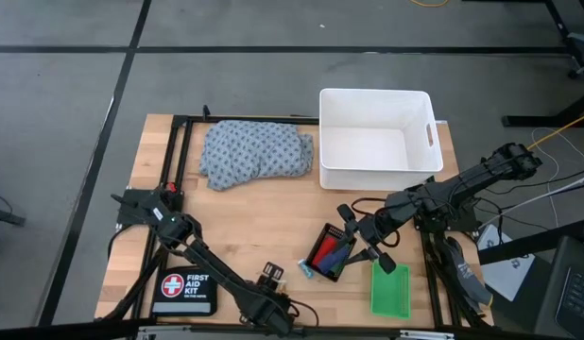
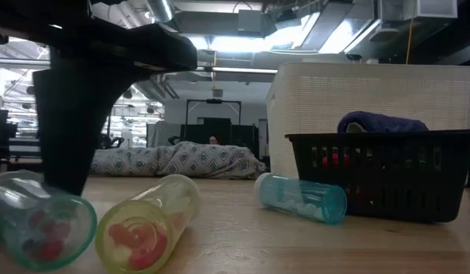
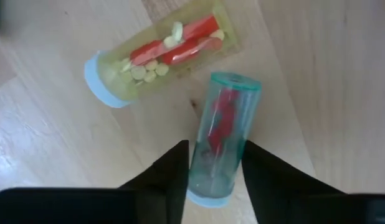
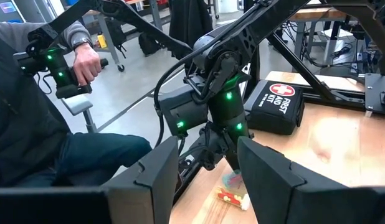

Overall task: Pick & place medical supplies in basket/bin
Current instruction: Put the left blue capsule bottle into the green bin

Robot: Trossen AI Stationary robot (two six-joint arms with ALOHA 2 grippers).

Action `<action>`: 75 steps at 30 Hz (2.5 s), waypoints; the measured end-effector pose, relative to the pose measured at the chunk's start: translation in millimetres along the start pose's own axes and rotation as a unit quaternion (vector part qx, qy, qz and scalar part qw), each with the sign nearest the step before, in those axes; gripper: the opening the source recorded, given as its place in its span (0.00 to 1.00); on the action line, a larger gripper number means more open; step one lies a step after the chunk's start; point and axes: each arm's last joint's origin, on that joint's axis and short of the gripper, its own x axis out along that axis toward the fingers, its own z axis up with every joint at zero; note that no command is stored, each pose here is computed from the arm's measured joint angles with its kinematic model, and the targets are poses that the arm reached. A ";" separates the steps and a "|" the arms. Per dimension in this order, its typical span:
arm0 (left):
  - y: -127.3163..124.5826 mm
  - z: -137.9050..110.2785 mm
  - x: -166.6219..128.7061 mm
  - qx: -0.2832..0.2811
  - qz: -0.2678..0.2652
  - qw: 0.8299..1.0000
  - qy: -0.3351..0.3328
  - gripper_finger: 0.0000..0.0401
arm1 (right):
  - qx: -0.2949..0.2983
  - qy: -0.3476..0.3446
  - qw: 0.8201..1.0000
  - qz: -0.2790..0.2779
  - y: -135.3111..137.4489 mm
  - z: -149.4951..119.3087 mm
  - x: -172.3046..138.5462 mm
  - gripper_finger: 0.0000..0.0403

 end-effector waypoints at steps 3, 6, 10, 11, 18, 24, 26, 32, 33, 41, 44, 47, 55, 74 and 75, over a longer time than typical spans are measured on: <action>-0.2 -0.1 0.0 -0.002 -0.004 1.000 0.001 0.25 | 0.003 0.000 1.000 0.000 0.0 0.0 0.0 0.41; 0.3 -0.4 0.1 -0.009 -0.003 1.000 0.003 0.20 | 0.004 0.000 1.000 0.000 0.0 -0.1 0.0 0.41; 1.7 -1.7 -1.2 -0.022 0.002 1.000 0.008 0.20 | -0.003 -0.002 1.000 0.000 0.5 1.8 -1.4 0.41; 2.4 -2.1 -2.5 -0.025 0.007 1.000 0.006 0.21 | -0.007 -0.006 1.000 0.000 1.2 5.0 -2.6 0.41; 10.9 -3.4 -25.8 -0.060 0.029 0.997 -0.032 0.21 | -0.050 0.006 0.999 0.012 14.0 32.8 -45.6 0.41; 17.8 -3.4 -53.7 -0.073 0.051 0.992 -0.095 0.20 | -0.054 -0.061 0.996 0.024 30.1 48.8 -97.7 0.41; 21.3 -1.6 -60.3 -0.071 0.057 0.989 -0.118 0.21 | -0.058 -0.086 0.994 0.028 36.6 52.7 -113.0 0.41; 41.4 16.4 -67.4 -0.059 0.072 0.975 -0.201 0.21 | -0.001 -0.078 0.997 -0.017 40.0 47.5 -137.4 0.41; 46.6 20.2 -67.8 -0.054 0.074 0.972 -0.215 0.21 | -0.004 -0.058 0.998 -0.014 40.1 43.4 -139.2 0.41; 91.9 45.3 -74.5 -0.020 0.111 0.941 -0.318 0.22 | -0.041 -0.052 0.997 -0.047 42.3 29.3 -170.9 0.41; 103.2 50.9 -77.6 -0.009 0.126 0.930 -0.345 0.22 | -0.056 -0.076 0.995 -0.019 43.9 14.6 -181.6 0.41; 111.8 56.0 -81.6 0.000 0.141 0.917 -0.374 0.22 | -0.058 -0.093 0.994 -0.022 41.8 -11.1 -190.2 0.41; 130.1 66.0 -89.3 0.016 0.170 0.886 -0.432 0.22 | -0.061 -0.144 0.987 -0.043 35.4 -68.8 -205.6 0.41; 162.7 96.6 -49.7 0.023 0.144 0.831 -0.537 0.22 | 0.024 -0.156 0.981 -0.109 26.1 -87.7 -194.0 0.41; 163.0 97.3 -48.9 0.025 0.143 0.828 -0.541 0.22 | 0.023 -0.158 0.981 -0.109 26.1 -87.4 -194.1 0.41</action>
